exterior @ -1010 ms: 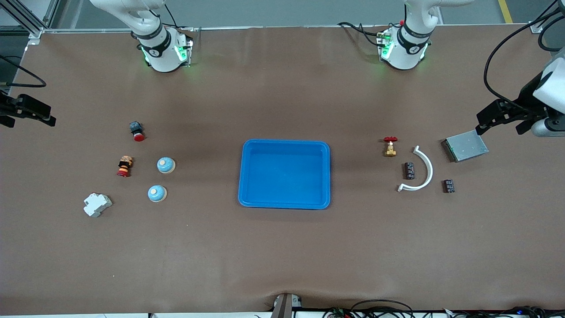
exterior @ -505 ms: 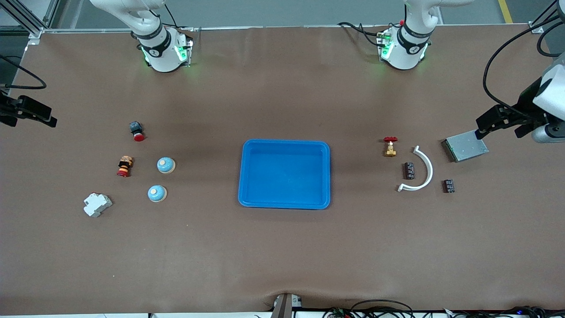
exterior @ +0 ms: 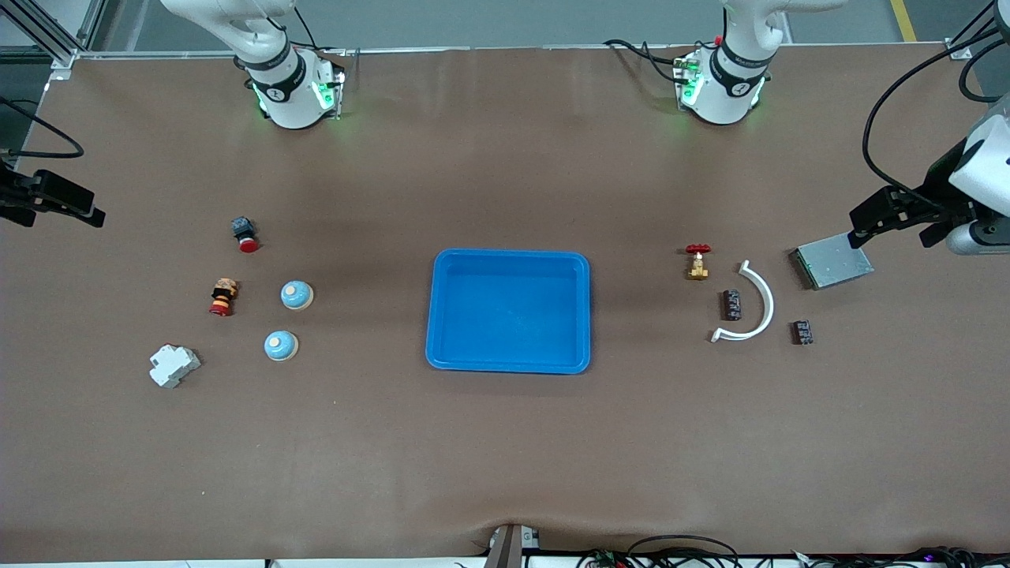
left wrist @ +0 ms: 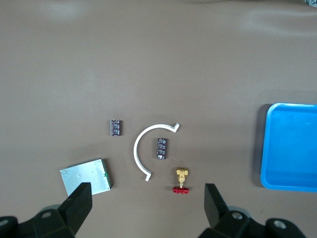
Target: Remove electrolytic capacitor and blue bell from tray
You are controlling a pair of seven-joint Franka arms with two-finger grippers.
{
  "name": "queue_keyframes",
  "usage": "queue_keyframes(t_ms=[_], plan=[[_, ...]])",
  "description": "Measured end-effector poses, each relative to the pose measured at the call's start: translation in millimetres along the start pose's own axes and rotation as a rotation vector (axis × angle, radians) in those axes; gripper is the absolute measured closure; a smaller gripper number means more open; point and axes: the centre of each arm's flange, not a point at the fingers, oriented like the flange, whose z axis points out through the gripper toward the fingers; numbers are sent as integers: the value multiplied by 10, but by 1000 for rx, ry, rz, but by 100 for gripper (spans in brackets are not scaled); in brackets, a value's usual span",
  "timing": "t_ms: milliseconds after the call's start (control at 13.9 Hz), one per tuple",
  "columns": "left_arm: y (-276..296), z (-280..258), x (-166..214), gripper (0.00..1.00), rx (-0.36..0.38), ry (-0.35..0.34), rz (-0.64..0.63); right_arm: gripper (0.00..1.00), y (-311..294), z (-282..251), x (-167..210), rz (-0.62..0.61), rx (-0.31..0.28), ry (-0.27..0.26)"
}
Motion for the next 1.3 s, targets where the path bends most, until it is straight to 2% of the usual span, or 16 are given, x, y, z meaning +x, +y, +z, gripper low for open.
queue_keyframes(t_ms=[1299], plan=[[5, 8, -13, 0, 12, -11, 50, 0, 5, -1, 1, 1, 2, 1]])
